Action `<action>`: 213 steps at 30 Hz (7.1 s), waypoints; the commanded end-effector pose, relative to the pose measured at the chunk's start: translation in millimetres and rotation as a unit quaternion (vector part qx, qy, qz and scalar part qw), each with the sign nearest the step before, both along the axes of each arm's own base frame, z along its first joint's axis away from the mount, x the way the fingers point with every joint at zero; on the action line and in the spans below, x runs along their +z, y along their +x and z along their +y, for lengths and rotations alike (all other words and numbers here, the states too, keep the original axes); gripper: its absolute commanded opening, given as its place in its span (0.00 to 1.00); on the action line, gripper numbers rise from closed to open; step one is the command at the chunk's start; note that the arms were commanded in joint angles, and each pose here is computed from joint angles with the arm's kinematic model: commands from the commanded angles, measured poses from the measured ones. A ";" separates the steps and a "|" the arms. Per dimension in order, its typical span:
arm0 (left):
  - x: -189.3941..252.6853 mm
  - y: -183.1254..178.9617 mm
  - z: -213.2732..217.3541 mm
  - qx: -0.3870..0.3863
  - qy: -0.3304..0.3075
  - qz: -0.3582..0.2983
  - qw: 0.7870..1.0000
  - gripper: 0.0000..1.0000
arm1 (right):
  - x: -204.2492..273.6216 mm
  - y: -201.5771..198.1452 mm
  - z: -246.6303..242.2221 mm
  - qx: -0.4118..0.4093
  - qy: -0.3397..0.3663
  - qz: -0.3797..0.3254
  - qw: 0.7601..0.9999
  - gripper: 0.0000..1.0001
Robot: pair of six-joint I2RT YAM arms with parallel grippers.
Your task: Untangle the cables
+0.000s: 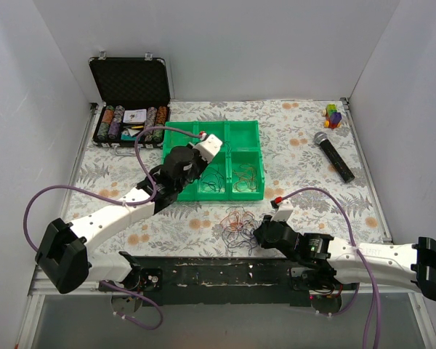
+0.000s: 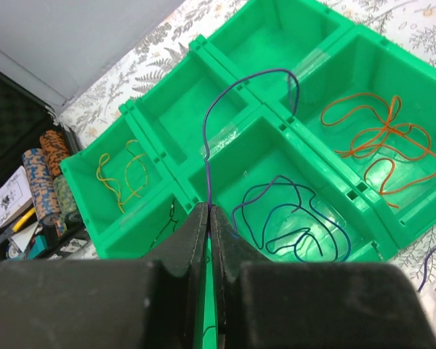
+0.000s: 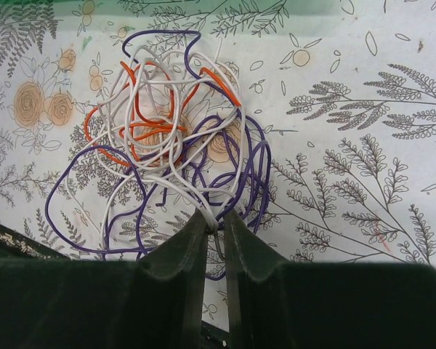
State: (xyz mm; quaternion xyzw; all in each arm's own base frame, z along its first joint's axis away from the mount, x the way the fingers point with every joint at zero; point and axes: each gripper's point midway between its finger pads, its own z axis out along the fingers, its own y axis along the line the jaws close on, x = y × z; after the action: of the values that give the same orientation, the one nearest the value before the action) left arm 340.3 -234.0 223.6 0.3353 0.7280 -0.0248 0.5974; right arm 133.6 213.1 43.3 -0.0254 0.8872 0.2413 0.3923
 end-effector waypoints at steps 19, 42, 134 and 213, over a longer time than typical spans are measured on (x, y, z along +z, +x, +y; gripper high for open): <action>-59.3 -21.7 23.4 0.040 0.028 0.091 0.995 0.00 | 1.9 2.5 -2.5 -0.018 0.012 -0.004 1.000 0.23; -80.1 22.8 -28.9 -0.011 0.047 0.070 0.996 0.00 | 1.3 2.8 -3.7 -0.023 0.012 -0.004 1.000 0.24; -112.9 -184.9 -147.5 -0.540 0.049 0.151 0.826 0.15 | 55.2 6.4 17.1 0.023 0.092 -0.079 0.992 0.18; 502.8 -145.3 -10.0 -0.183 -0.200 -0.519 0.811 0.01 | -23.2 -4.8 15.8 0.056 0.006 -0.014 0.998 0.48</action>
State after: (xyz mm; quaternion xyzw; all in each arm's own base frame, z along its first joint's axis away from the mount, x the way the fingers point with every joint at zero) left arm 203.4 -281.2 663.6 0.3827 0.2884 -0.1640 0.8622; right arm 132.8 238.4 33.4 -0.0806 0.8629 0.2884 0.4070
